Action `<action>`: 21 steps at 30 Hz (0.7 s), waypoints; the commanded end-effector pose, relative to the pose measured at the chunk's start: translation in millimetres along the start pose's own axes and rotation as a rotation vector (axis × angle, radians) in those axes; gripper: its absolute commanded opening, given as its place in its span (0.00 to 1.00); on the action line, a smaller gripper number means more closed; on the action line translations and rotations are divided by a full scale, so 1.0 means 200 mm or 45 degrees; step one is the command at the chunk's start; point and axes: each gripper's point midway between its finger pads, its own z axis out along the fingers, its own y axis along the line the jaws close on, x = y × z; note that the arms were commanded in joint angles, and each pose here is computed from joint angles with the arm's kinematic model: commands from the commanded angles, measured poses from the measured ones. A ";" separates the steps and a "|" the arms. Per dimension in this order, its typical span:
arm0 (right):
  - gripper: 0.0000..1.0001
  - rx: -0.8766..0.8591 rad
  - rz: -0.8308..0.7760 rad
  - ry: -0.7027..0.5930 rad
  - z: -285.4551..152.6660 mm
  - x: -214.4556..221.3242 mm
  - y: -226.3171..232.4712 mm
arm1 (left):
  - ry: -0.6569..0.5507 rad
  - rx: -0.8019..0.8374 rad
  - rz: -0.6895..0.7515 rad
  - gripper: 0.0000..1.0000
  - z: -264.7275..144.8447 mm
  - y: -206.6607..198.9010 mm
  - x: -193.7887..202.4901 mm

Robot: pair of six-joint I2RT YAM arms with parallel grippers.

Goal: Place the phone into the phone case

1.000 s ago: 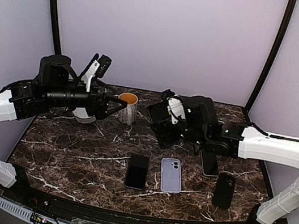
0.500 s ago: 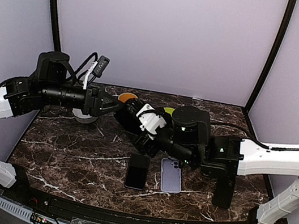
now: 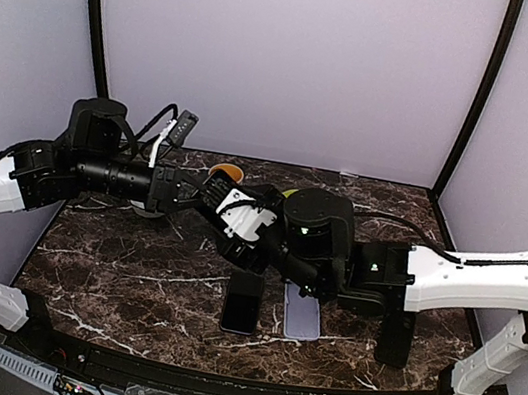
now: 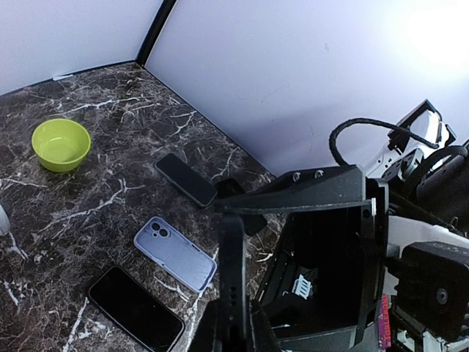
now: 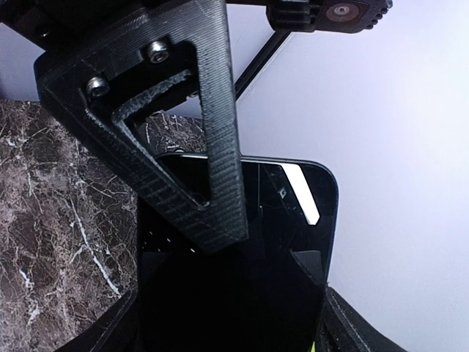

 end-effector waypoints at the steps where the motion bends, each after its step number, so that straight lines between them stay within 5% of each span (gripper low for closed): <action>1: 0.37 0.118 0.055 -0.124 -0.03 -0.20 -0.13 | 0.042 0.035 0.025 0.00 0.01 -0.01 0.07; 4: 0.46 0.138 0.070 -0.118 -0.04 -0.18 -0.15 | -0.002 0.050 0.065 0.00 -0.01 -0.03 0.04; 8: 0.97 0.150 0.163 -0.110 -0.08 -0.15 -0.18 | -0.199 0.019 0.185 0.00 -0.09 -0.06 -0.09; 12: 0.98 0.059 0.423 -0.185 -0.14 -0.13 -0.28 | -0.491 -0.019 0.294 0.00 -0.23 -0.10 -0.25; 21: 0.98 -0.278 1.172 -0.754 -0.40 -0.19 -0.46 | -0.931 0.119 0.293 0.00 -0.47 -0.26 -0.49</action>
